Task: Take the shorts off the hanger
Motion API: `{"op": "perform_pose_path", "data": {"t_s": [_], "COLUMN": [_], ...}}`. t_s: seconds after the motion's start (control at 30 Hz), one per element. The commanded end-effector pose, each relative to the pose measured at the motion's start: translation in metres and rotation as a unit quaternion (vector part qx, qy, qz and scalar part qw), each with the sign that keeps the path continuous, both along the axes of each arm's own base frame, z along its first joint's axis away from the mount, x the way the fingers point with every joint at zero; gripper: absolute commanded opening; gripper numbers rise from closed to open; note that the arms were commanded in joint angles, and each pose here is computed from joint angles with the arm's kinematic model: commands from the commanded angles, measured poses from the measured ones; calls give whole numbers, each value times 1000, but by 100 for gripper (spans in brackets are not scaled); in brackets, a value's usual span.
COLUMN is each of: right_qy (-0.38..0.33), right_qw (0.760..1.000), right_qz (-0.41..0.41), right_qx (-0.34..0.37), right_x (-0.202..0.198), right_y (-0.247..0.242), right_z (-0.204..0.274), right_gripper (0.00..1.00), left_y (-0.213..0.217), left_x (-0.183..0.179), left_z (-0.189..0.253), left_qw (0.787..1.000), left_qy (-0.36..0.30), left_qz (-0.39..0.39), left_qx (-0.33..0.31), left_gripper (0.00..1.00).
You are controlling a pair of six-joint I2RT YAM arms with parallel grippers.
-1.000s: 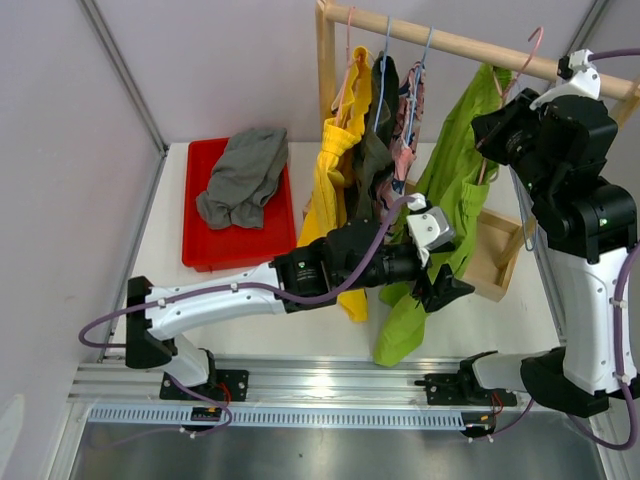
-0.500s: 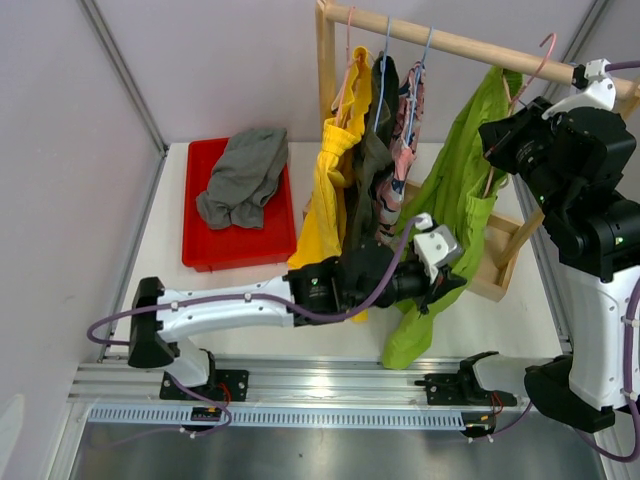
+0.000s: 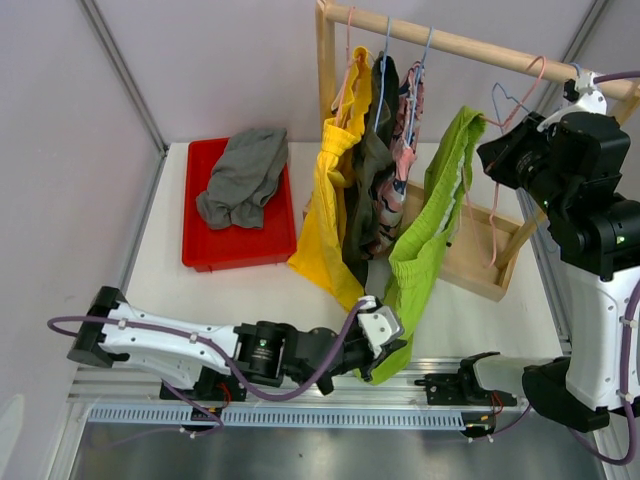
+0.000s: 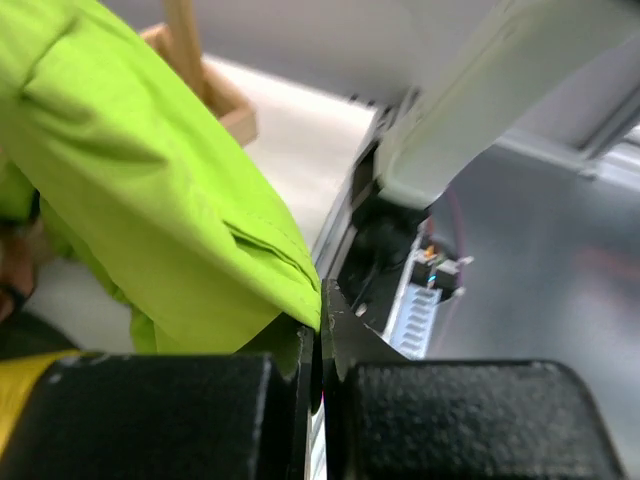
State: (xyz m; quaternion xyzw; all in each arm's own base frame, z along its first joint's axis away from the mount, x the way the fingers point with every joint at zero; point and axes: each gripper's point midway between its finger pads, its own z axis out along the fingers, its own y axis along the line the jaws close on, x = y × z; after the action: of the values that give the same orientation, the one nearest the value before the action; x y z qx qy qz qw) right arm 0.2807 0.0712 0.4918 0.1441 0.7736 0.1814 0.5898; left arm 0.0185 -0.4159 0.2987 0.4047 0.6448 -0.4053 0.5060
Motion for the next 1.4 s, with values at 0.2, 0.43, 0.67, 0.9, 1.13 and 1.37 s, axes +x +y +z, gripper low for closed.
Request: {"op": "perform_pose_path", "data": {"t_s": [0.2,0.43,0.67,0.9,1.13,1.37], "right_qy": [-89,-63,-45,-1,53,-21], "right_qw": [995,991,986,981,985,996], "right_qz": [5,76,108,123,93,52], "right_qx": [55,89,115,149,133,71], "right_x": [-48,-96,-101,-104,-102,-76], "right_y": [-9,9,22,33,26,5], "right_z": [49,45,42,24,-25,30], "right_gripper": [0,0,0,0,0,0], "left_y": [-39,-63,-55,-36,-32,6], "left_x": [54,158,212,237,231,159], "left_z": [28,55,102,159,186,131], "left_qw": [997,987,978,969,971,960], "left_qy": [-25,-32,-54,-78,-78,-98], "left_qz": [77,158,203,235,223,260], "left_qx": [17,22,9,-20,-37,30], "left_gripper": [0,0,0,0,0,0]}}
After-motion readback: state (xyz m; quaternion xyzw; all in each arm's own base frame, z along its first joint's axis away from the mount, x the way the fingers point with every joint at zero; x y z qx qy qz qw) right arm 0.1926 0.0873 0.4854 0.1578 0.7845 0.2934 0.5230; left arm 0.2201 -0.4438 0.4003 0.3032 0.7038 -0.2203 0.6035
